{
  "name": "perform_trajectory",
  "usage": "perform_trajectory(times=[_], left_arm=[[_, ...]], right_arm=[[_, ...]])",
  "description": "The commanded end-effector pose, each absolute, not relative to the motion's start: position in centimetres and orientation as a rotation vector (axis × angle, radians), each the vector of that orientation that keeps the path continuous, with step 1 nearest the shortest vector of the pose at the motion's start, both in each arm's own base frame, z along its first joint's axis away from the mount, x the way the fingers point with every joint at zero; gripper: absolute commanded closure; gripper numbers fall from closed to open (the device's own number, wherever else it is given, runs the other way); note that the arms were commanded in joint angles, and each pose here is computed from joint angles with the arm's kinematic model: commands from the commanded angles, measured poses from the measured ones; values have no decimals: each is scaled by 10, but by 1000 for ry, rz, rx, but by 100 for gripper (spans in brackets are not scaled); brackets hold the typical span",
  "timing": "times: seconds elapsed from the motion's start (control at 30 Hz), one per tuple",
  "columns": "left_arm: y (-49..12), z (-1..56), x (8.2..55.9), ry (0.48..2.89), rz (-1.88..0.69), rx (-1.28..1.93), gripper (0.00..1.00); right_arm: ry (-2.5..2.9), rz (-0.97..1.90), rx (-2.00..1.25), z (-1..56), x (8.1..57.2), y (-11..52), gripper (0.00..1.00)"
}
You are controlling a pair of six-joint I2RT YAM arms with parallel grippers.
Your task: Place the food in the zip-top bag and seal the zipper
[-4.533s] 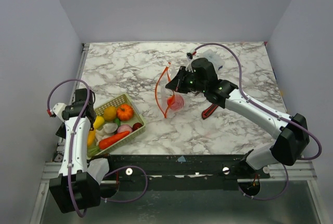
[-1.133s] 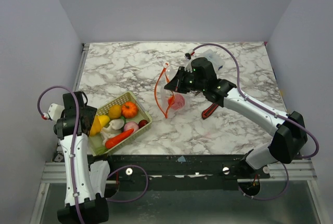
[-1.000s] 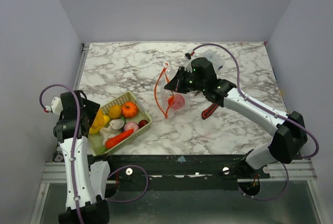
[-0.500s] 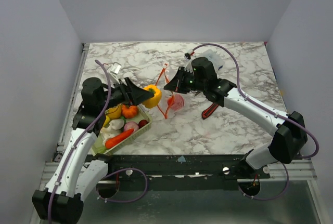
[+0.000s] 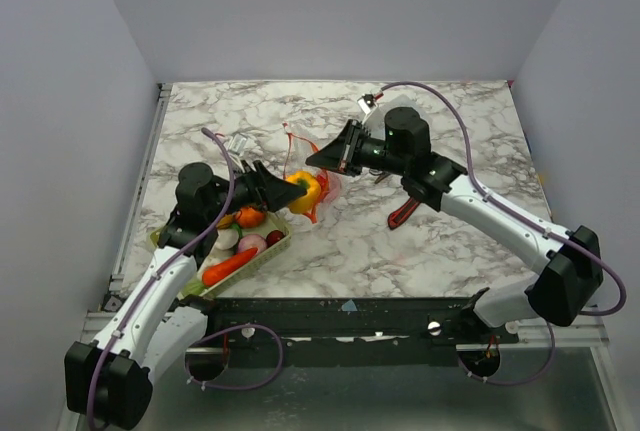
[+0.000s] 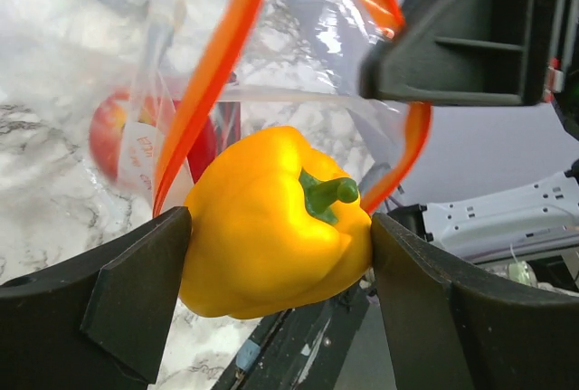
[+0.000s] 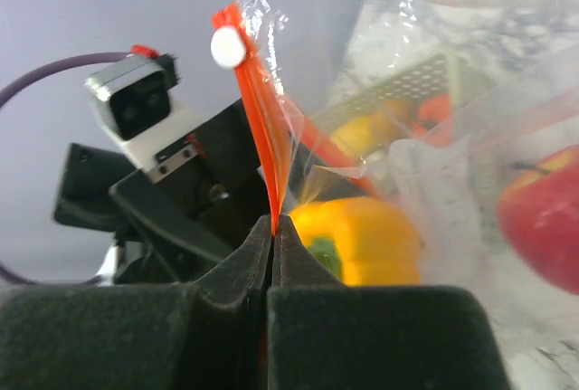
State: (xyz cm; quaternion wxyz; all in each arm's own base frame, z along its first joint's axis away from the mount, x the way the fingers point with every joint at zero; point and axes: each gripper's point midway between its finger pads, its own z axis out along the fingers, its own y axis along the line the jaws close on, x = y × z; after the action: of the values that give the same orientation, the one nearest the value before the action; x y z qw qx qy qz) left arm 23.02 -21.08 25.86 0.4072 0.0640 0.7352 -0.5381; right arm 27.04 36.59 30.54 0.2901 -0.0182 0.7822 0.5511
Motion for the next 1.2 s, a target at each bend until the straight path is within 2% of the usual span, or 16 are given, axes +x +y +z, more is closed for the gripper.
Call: perform_trajectory(times=[0.0, 0.3, 0.47, 0.63, 0.7, 0.73, 0.83, 0.9, 0.93, 1.1, 1.17], left_arm=[[-206, 270, 251, 1828, -1264, 103, 100], [-208, 281, 268, 1890, -1185, -90, 100], [-189, 259, 276, 1955, -1182, -616, 100], [-183, 224, 286, 2117, -932, -737, 100], [-188, 214, 288, 2149, -925, -719, 98], [-192, 212, 287, 2166, -937, -674, 86], [-205, 231, 280, 2099, -1040, -431, 33], [-206, 247, 272, 1995, -1088, -318, 17], [-203, 249, 269, 1984, -1077, -294, 12], [-205, 262, 244, 2010, -1102, -101, 9], [-207, 270, 234, 2005, -1121, -17, 2]], right_arm=[[2002, 1714, -75, 337, 248, 373, 100], [2031, 1823, 62, 315, 251, 380, 100], [2028, 1869, 126, 307, 250, 381, 100], [1989, 1896, 150, 316, 253, 382, 100], [1979, 1900, 160, 318, 254, 382, 100], [1978, 1897, 168, 318, 255, 381, 100], [1997, 1856, 182, 311, 257, 379, 100], [2005, 1824, 198, 305, 259, 374, 100], [2007, 1814, 208, 303, 260, 372, 100], [2014, 1792, 238, 295, 265, 364, 100], [2019, 1792, 235, 293, 265, 364, 100]])
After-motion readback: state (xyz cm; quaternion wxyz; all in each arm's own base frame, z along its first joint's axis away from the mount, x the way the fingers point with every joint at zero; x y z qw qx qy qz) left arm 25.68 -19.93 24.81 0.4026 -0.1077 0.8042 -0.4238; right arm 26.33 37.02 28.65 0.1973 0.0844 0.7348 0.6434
